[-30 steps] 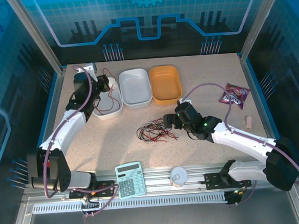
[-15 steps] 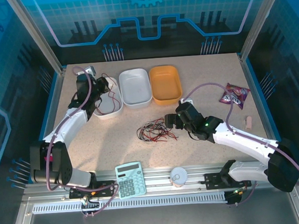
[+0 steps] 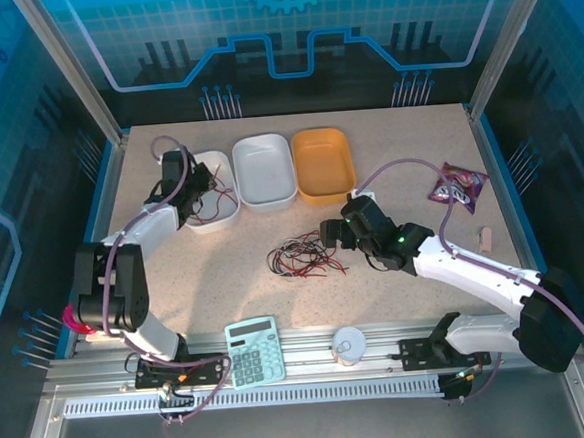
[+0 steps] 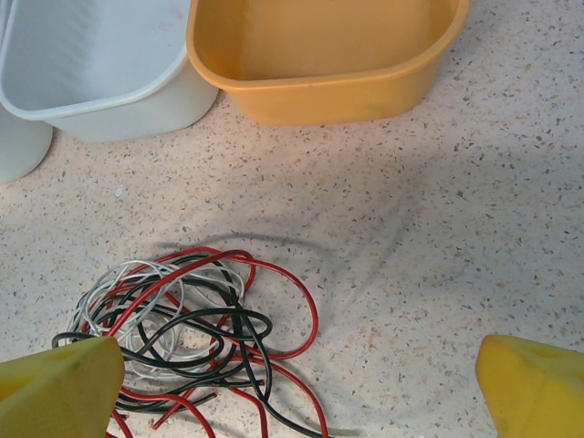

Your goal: Untangle the cables

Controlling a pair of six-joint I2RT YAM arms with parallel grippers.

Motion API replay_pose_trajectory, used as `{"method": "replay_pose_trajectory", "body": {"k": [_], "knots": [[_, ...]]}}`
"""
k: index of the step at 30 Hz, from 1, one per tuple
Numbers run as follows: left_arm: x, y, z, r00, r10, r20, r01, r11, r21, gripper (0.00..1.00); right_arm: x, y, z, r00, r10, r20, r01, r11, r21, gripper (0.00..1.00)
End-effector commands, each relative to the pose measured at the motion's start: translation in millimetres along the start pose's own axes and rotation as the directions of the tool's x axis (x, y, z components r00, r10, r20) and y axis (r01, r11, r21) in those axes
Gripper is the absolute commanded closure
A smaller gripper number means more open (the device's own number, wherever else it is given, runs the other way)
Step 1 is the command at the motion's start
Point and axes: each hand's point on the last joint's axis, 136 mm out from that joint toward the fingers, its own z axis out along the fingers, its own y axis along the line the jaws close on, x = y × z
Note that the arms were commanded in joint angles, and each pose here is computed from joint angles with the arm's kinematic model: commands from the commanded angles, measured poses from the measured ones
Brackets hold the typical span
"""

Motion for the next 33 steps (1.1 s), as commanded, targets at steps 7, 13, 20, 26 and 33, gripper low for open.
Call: {"method": "replay_pose_trajectory", "body": {"k": [7,13,20,26,33], "knots": [[-9.5,-1.7,23.7,0.995,0.103,0.0,-0.103,0.995,-0.002,1.0,-8.4,-0.7,-2.7,1.0,0.008,0.006,-0.008,1.0,0.004,0.0],[-4.8,8.2,30.1,0.992,0.115,-0.044,-0.116,0.993,-0.023,0.88,-7.4,-1.0,-2.8,1.0,0.008,0.004,-0.008,1.0,0.003,0.0],[-15.2,7.9,18.2,0.991,0.129,-0.038,-0.13,0.991,-0.038,0.49,-6.1,-1.4,-2.3,1.0,0.01,0.002,-0.01,1.0,0.001,0.0],[-30.1,-2.9,-2.2,0.989,0.144,-0.023,-0.144,0.989,-0.024,0.42,-7.0,-0.3,-1.1,1.0,0.009,0.0,-0.009,1.0,-0.001,0.0],[-34.6,-9.7,-15.1,0.984,0.169,-0.05,-0.17,0.985,-0.012,0.44,-7.8,2.5,1.5,1.0,0.005,-0.006,-0.005,1.0,-0.005,0.0]]}}
